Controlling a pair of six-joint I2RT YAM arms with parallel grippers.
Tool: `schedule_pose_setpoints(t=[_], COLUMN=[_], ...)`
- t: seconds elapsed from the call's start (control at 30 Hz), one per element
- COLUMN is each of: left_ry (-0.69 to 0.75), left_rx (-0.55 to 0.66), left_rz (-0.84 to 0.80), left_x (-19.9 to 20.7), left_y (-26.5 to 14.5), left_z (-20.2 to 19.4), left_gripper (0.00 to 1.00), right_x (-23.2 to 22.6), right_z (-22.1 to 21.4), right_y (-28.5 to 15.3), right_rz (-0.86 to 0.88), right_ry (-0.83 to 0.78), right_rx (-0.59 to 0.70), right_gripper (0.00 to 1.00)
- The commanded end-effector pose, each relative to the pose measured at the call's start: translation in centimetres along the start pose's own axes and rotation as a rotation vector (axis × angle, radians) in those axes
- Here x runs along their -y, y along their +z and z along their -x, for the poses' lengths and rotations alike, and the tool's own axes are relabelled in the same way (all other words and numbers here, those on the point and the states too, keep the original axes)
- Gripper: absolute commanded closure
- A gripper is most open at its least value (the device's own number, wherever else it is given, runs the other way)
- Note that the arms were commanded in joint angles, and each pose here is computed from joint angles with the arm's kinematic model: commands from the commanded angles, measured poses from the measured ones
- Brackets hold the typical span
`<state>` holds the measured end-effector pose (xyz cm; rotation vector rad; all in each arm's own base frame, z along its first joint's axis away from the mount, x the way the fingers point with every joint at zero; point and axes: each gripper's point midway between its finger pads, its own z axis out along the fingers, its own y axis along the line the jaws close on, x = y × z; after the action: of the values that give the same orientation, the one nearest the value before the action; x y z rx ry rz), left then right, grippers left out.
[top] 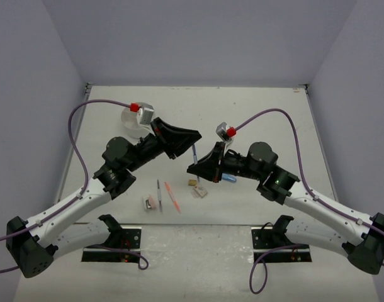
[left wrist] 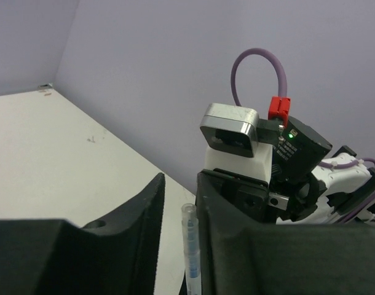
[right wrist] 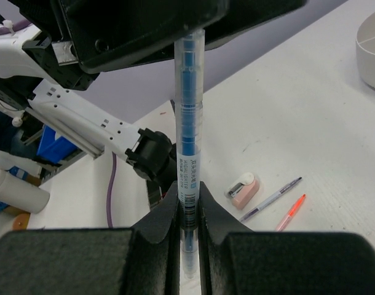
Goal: Sort the stationery into containers
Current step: Close the pen cap on the pen.
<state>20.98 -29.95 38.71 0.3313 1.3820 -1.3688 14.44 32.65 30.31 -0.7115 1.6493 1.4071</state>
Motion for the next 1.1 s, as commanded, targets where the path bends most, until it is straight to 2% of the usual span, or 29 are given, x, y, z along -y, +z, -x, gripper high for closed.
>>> schedule_pose_setpoints(t=[0.0,0.1,0.17,0.33,0.53,0.7,0.87,0.97,1.07], left_ry=[-0.007,-0.015,-0.017,-0.024,-0.066,-0.102,-0.109,-0.102,-0.044], left_rx=[-0.004,-0.021,-0.029,-0.059,-0.139,-0.217,-0.283,-0.278,-0.243], left_rz=[-0.111,-0.129,-0.139,-0.142,-0.126,-0.135,-0.12,-0.068,0.041], left_x=[2.4,2.7,2.9,2.7,1.5,1.4,2.2,1.6,0.2], left_y=[-0.3,-0.6,-0.8,-1.0,-1.3,-2.2,-2.8,-3.5,-3.4], left_z=[0.5,0.1,-0.1,-0.9,-3.9,-7.3,-10.6,-11.0,-9.3], left_gripper=[0.77,0.86,1.0,1.0,1.0,1.0,1.0,1.0,1.0], right_x=[-1.1,-1.2,-1.2,-1.1,-0.3,-1.8,-1.7,-1.7,-0.9], right_z=[3.1,3.7,4.4,6.9,11.1,17.9,22.4,23.2,20.3], right_y=[0.1,0.1,0.1,0.3,0.9,0.7,1.2,1.4,2.5], right_rz=[0.002,-0.008,-0.022,-0.074,-0.168,-0.169,-0.205,-0.195,-0.139], right_ry=[-0.057,-0.067,-0.08,-0.121,-0.176,-0.236,-0.268,-0.278,-0.271], right_rx=[0.064,0.067,0.072,0.103,0.139,0.217,0.246,0.249,0.188], right_gripper=[1.0,1.0,1.0,1.0,1.0,1.0,1.0,1.0,1.0])
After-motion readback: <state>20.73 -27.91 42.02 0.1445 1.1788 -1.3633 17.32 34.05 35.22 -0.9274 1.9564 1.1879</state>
